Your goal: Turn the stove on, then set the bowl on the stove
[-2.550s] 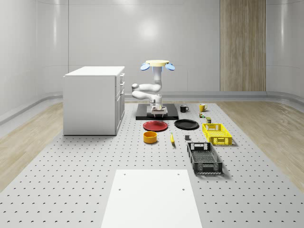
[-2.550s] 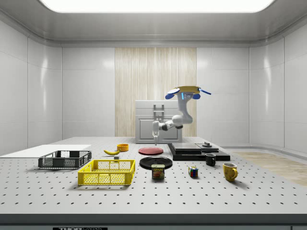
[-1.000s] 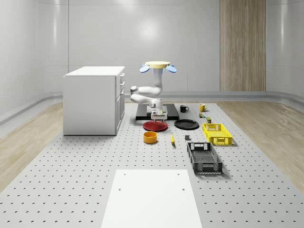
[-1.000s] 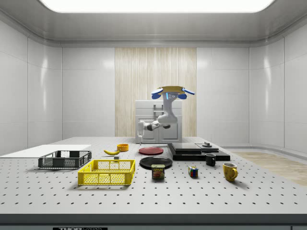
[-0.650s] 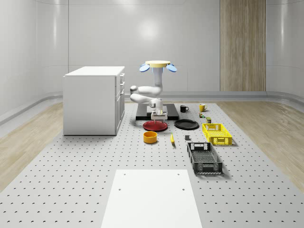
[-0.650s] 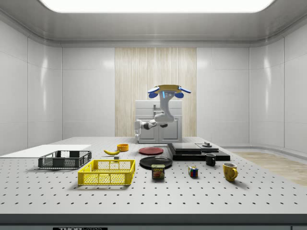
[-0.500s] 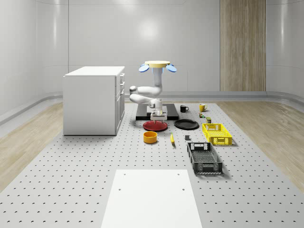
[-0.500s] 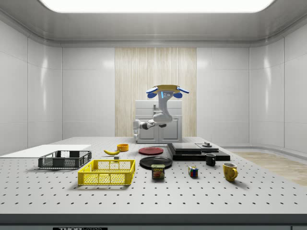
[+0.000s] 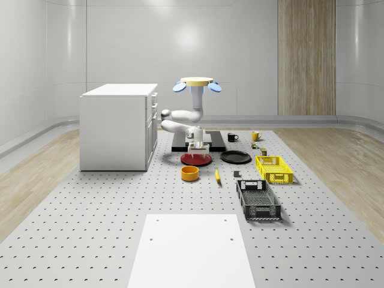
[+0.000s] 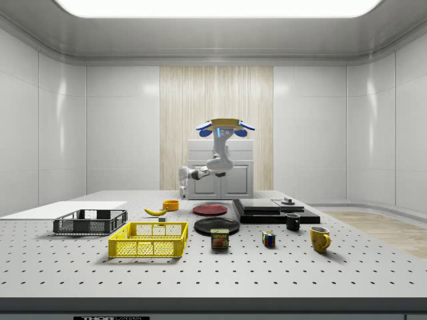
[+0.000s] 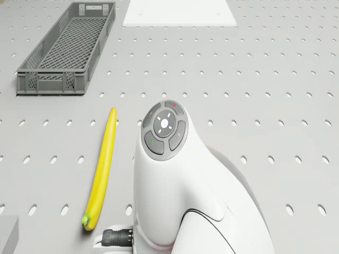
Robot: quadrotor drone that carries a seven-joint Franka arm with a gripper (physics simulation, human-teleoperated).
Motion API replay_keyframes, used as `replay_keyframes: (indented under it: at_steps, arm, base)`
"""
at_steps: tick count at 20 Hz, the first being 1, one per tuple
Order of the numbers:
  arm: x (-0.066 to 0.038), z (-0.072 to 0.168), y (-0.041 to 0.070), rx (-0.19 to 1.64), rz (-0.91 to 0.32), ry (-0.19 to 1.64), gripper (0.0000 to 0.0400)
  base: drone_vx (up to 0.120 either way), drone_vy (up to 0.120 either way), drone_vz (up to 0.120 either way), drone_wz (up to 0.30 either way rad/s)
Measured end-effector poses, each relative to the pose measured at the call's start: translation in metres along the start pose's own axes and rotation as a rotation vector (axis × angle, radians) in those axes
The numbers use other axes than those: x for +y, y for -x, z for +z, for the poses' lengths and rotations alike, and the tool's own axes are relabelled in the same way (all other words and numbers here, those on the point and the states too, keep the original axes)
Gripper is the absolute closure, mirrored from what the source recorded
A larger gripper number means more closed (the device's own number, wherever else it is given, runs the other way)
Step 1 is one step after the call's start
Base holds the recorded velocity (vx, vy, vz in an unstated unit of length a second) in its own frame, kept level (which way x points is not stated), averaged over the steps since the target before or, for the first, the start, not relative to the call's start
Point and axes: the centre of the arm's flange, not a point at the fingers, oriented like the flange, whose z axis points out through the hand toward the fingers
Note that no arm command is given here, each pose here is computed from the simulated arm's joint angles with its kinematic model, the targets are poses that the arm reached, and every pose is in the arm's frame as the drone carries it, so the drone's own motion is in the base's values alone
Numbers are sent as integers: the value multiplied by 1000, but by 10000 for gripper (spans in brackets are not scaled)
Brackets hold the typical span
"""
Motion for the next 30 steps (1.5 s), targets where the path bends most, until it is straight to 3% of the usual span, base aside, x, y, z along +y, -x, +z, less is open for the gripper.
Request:
replay_keyframes:
  at_steps: [20,23,30]
  arm:
    - [0,0,0,0,0,0,0]
    - [0,0,0,0,0,0,0]
    - [0,12,0,0,0,0,0]
  base:
    - [120,8,-36,0]
    - [120,-93,0,0]
    - [0,0,0,0]
